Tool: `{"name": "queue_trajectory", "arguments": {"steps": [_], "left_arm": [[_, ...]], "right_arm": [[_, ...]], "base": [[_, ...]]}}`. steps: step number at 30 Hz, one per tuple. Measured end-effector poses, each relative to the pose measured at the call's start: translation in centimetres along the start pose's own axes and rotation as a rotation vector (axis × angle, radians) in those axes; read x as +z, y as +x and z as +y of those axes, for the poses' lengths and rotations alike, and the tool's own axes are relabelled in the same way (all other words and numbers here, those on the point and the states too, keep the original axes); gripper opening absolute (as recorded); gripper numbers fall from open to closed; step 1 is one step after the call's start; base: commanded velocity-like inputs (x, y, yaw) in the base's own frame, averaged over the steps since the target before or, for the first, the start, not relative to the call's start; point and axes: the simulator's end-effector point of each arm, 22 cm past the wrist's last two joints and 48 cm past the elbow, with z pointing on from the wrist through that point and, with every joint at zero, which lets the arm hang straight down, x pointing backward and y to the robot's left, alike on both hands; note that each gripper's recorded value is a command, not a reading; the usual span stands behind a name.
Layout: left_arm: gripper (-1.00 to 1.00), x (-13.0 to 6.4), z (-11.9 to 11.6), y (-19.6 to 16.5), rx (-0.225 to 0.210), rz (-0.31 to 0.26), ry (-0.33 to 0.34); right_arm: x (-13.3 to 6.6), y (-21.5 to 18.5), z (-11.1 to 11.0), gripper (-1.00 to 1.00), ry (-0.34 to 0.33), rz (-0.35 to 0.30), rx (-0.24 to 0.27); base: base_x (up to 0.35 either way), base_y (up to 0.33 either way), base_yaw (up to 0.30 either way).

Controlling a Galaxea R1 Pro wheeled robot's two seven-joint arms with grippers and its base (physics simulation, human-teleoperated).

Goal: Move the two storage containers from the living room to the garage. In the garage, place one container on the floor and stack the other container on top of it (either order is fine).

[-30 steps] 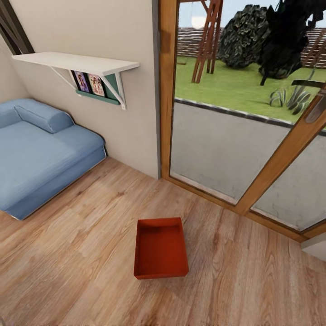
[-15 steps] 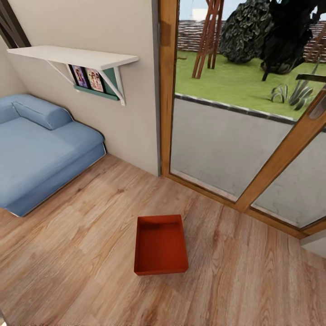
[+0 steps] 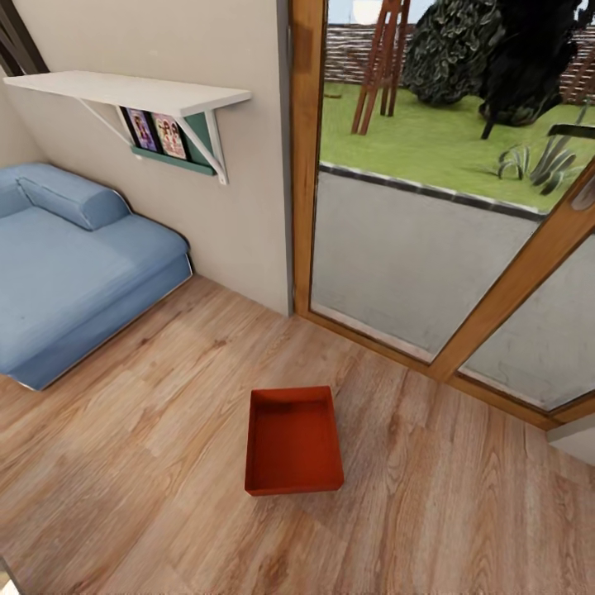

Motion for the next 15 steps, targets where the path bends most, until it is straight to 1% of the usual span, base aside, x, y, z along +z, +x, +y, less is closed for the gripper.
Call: {"name": "queue_trajectory", "arguments": {"steps": [15], "left_arm": [[1.0,0.24,0.33,0.9,0.001,0.023,-0.009]], "right_arm": [[0.12,0.94,0.15,1.0,-0.004,0.024,-0.001]], "base": [[0.0,0.0,0.0]]}}
